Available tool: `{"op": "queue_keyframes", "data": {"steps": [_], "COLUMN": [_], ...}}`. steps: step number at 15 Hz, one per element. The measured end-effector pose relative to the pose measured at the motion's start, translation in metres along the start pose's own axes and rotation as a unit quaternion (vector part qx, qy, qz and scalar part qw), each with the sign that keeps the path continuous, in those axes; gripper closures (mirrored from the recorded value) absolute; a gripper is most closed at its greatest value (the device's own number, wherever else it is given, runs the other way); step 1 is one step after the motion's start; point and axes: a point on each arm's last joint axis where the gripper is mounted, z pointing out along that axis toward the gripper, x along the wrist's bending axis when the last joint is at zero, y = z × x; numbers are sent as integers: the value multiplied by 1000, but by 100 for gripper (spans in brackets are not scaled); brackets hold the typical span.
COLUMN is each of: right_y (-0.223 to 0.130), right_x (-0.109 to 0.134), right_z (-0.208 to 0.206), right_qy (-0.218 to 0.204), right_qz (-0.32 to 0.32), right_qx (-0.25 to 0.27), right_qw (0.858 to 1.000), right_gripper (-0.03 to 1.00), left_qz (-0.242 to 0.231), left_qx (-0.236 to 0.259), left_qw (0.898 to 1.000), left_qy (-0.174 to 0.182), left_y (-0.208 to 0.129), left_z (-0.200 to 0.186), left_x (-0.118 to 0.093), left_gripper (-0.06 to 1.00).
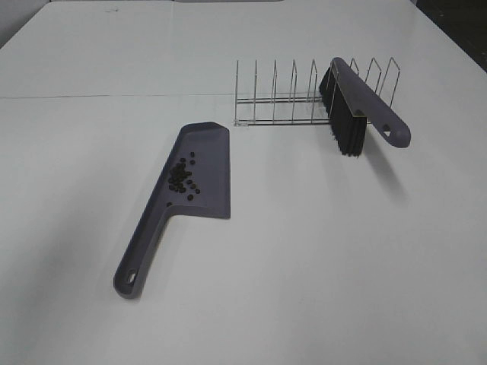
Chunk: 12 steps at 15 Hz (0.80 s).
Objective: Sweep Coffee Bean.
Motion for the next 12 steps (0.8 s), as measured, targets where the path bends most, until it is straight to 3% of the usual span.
{"op": "queue_keyframes", "data": {"steps": [4,6,8,9,12], "right_y": [0,0,0,0,0], "right_x": [0,0,0,0,0], "right_z": [0,0,0,0,0], "right_qy": [0,0,0,0,0], "right_qz": [0,0,0,0,0], "right_qx": [0,0,0,0,0], "right_qw": [1000,1000,1000,1000,1000], "right_gripper": [24,24,24,24,24], "left_qz": [-4,2,10,15,18], "left_qx": [-88,-126,-182,-225,-271], "left_qw": [995,991,982,972,958], "left_qy": [-35,-45,-57,-67,-94], "left_y": [-91,-118,-145,-164,-179], "left_z": [-9,-8,-9,-7,-13], "left_x": [27,34,42,46,48], "left_gripper": [28,28,28,28,28]}}
